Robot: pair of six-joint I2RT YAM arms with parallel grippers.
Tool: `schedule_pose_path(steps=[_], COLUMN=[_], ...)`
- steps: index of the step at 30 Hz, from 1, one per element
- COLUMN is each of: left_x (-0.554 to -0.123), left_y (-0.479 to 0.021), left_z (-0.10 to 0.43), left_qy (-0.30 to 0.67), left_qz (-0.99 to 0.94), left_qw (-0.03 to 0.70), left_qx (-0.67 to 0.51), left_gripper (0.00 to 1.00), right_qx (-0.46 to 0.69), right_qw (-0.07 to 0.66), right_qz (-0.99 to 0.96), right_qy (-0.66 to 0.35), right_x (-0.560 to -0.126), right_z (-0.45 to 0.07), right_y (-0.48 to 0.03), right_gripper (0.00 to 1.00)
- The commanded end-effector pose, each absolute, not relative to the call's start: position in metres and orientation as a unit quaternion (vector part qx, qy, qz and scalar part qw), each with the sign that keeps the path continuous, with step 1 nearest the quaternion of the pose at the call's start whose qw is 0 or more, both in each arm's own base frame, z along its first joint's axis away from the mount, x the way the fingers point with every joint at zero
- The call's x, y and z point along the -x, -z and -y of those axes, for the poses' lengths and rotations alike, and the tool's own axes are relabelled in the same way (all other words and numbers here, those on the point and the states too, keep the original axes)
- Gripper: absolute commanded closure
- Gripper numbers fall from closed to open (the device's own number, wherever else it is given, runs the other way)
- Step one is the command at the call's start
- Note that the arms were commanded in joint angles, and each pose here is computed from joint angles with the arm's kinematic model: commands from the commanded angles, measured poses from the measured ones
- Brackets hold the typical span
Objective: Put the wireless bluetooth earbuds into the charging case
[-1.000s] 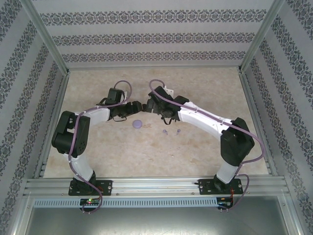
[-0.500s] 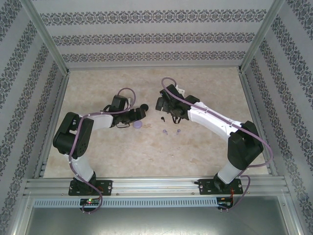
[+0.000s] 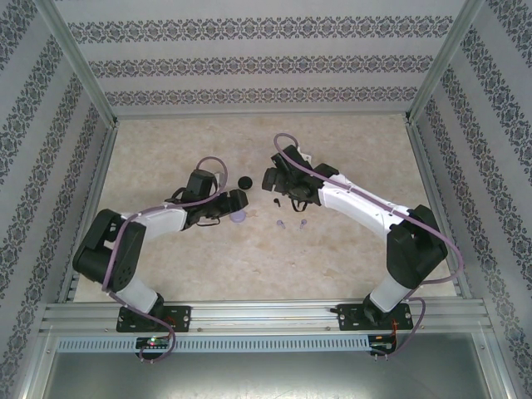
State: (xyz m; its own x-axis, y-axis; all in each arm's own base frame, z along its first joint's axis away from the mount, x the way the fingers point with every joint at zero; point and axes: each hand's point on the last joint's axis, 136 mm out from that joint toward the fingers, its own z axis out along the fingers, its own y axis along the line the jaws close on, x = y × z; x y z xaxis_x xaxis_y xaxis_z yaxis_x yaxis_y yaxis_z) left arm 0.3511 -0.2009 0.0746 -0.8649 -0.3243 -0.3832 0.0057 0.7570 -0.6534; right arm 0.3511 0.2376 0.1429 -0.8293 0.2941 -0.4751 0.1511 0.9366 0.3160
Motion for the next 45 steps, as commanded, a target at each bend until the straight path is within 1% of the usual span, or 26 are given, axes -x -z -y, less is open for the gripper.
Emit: schedule_pose_path(steps=[1, 7, 8, 9, 12, 17, 24, 30, 45], left_x=[-0.356, -0.366, -0.369, -0.372, -0.382, -0.396, -0.400, -0.399, -0.393], left_y=[-0.102, -0.151, -0.159, -0.167, -0.181, -0.186, -0.178, -0.175, -0.171], left_z=[0.188, 0.147, 0.138, 0.129, 0.108, 0.076, 0.038, 0.027, 0.021], left_qy=[0.315, 0.246, 0.237, 0.229, 0.221, 0.223, 0.236, 0.253, 0.244], left_qz=[-0.896, -0.881, -0.877, -0.871, -0.859, -0.842, -0.807, -0.791, -0.803], left_qw=[0.293, 0.380, 0.392, 0.405, 0.424, 0.428, 0.428, 0.419, 0.409], left_qx=[0.106, 0.135, 0.146, 0.157, 0.181, 0.240, 0.331, 0.366, 0.359], left_gripper=[0.21, 0.17, 0.03, 0.01, 0.01, 0.01, 0.01, 0.01, 0.01], right_qx=[-0.111, -0.132, -0.143, -0.153, -0.186, -0.253, -0.296, -0.309, -0.304], right_qw=[0.254, 0.195, 0.184, 0.172, 0.144, 0.107, 0.092, 0.084, 0.063], right_qz=[-0.949, -0.959, -0.959, -0.959, -0.957, -0.951, -0.946, -0.945, -0.949], right_qy=[-0.148, -0.160, -0.162, -0.168, -0.170, -0.141, -0.090, -0.064, -0.053], right_x=[-0.341, -0.331, -0.330, -0.329, -0.326, -0.321, -0.318, -0.321, -0.330], right_z=[-0.252, -0.287, -0.294, -0.302, -0.322, -0.340, -0.349, -0.356, -0.380], right_y=[-0.139, -0.116, -0.110, -0.106, -0.094, -0.076, -0.065, -0.056, -0.030], right_gripper=[0.05, 0.13, 0.14, 0.15, 0.16, 0.16, 0.16, 0.16, 0.21])
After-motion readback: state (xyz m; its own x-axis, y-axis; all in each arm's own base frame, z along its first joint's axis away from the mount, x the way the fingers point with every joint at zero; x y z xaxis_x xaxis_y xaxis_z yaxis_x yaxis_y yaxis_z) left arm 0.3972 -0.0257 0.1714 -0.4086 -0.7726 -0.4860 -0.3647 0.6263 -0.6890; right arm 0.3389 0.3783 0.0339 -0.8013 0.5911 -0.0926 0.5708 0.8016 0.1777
